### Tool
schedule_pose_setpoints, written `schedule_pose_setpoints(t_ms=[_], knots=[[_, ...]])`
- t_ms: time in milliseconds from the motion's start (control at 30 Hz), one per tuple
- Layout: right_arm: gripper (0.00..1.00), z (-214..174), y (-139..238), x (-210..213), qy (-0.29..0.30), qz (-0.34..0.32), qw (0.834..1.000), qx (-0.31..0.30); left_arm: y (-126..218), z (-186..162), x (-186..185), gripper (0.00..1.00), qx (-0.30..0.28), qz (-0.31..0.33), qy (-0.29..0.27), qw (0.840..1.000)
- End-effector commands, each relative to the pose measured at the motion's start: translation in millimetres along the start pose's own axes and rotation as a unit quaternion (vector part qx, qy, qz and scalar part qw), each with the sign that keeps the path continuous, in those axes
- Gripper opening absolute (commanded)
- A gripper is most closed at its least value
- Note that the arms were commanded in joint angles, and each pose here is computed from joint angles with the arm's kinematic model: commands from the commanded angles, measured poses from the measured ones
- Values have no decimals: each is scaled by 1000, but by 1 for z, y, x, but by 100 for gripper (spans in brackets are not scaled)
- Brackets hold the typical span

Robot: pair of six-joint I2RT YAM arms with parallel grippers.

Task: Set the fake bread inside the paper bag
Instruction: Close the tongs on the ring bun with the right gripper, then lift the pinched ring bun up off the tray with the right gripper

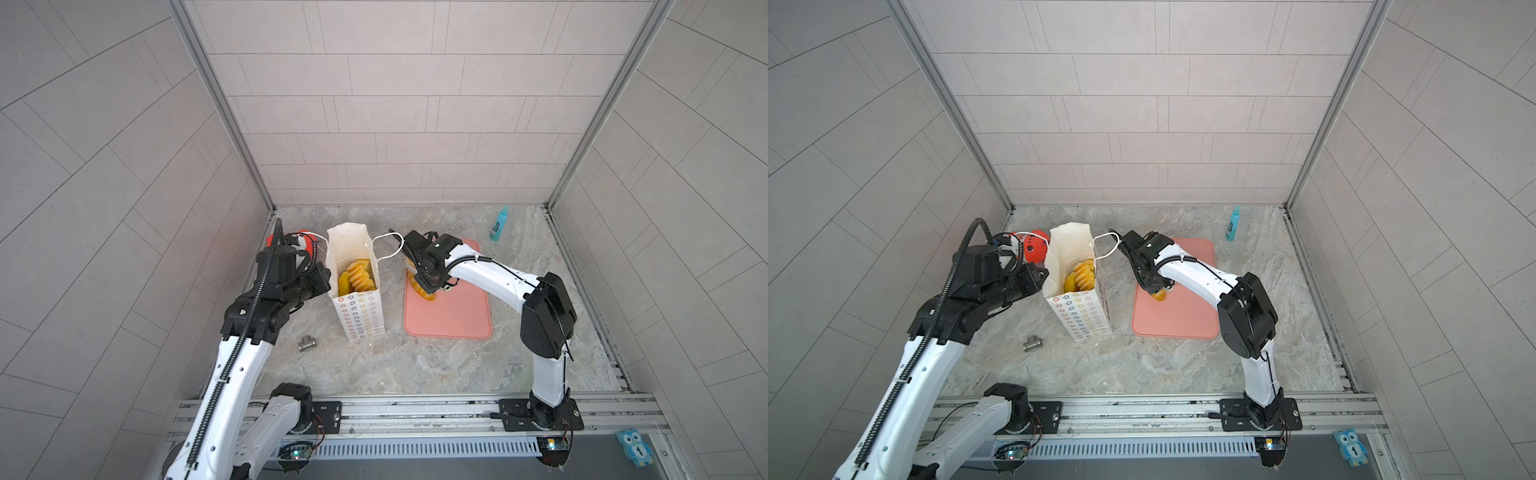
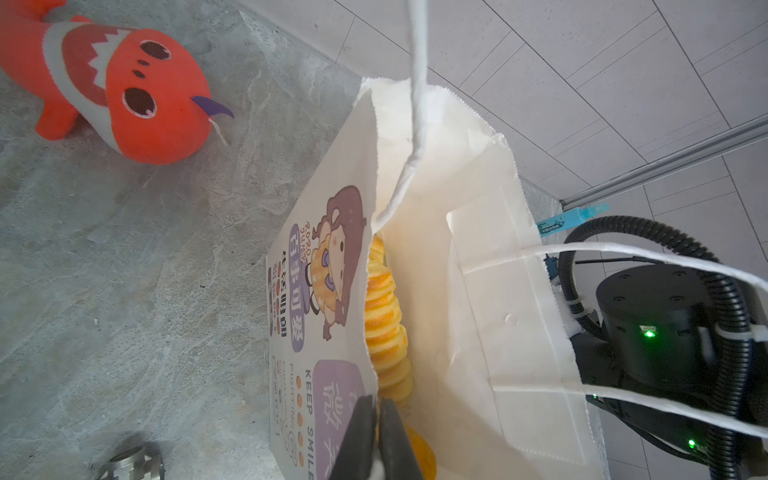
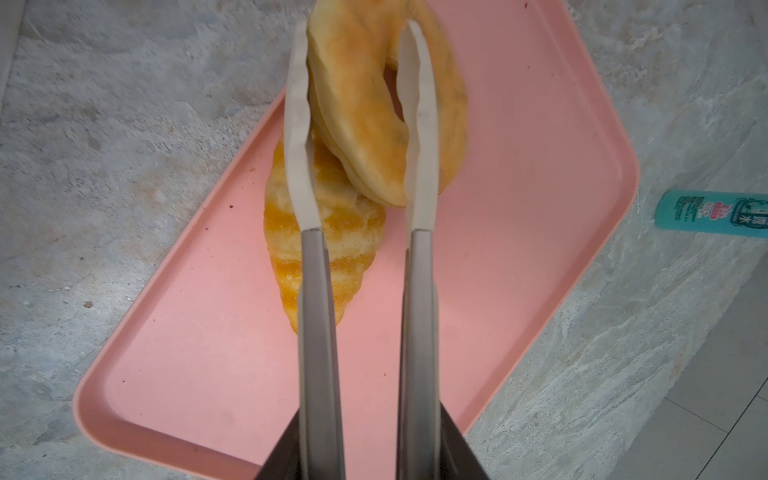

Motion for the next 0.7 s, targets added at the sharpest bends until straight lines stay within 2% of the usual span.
schedule_pose_setpoints(t_ms=[0,200,667], knots=[[36,9,13,-5,-5,-11,1000,-23,0,-3,3,9,0,3,-4,1000],[30,11,22,-12,-13,-18,999,-37,-1,-3,2,9,0,3,-4,1000],[28,3,58,-46,-60,-27,995,-78,1,-1,2,9,-1,5,-5,1000]])
Point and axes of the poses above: each gripper's point midway between its finger pads, its own y axis back along the fingers, its own x axis along the line the jaws close on, z = x × y, the point moved 2 cm from there along y, back along the fingers, and after that the axes turned 4 degrees about -y, right-handed, at the moved point
